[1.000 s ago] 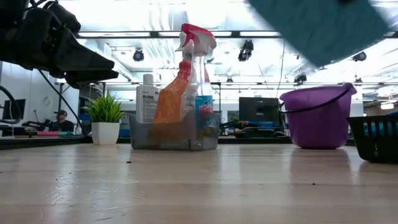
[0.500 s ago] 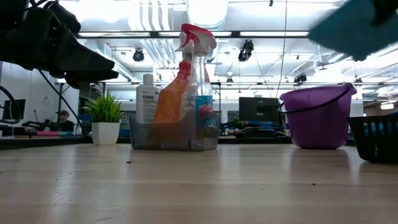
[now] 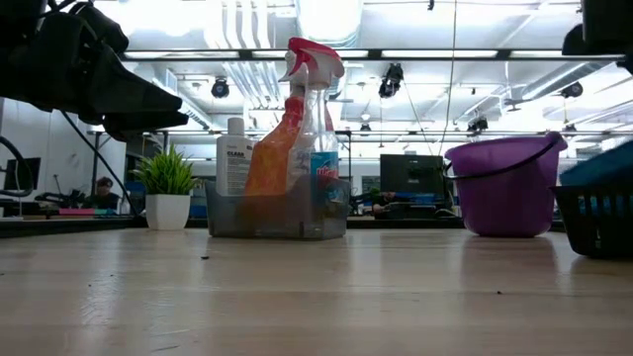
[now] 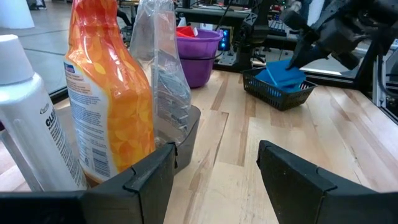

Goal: Pick & Place Kitchen Items
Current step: Put the blue sponge into the black basket

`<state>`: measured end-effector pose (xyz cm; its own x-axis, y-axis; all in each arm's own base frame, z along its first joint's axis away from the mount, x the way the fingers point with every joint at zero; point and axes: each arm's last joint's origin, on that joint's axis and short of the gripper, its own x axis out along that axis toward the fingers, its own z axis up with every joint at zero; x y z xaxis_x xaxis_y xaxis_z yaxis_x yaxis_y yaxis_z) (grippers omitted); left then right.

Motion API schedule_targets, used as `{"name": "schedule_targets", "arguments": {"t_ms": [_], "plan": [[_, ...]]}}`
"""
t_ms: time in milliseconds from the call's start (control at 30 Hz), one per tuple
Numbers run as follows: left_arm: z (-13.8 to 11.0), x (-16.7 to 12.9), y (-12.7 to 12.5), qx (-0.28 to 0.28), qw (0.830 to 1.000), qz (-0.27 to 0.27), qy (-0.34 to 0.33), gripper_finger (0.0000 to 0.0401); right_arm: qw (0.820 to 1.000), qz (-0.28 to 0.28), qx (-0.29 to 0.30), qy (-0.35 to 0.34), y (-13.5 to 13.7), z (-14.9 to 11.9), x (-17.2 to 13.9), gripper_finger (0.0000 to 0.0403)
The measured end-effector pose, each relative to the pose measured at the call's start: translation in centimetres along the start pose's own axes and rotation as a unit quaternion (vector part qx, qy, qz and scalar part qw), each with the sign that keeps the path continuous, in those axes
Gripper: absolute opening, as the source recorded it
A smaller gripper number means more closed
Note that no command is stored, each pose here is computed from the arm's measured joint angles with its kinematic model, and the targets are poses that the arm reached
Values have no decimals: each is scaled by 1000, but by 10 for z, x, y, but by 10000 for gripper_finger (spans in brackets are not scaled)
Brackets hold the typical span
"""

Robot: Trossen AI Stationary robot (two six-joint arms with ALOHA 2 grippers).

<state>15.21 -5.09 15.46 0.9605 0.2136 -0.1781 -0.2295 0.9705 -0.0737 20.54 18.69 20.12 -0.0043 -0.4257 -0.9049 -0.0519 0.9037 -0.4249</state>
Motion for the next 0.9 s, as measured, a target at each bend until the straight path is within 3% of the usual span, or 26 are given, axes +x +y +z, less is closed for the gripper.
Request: {"name": "schedule_targets", "arguments": {"t_ms": [400, 733, 900], "plan": [[0, 0, 0, -1, 1000, 1, 0, 231, 999, 28, 37, 27, -2, -1, 1, 30], [0, 0, 0, -1, 1000, 1, 0, 231, 998, 31, 54, 32, -2, -1, 2, 209], [0, 0, 0, 0, 1000, 1, 0, 231, 997, 40, 62, 28, -3, 1, -4, 276]]}}
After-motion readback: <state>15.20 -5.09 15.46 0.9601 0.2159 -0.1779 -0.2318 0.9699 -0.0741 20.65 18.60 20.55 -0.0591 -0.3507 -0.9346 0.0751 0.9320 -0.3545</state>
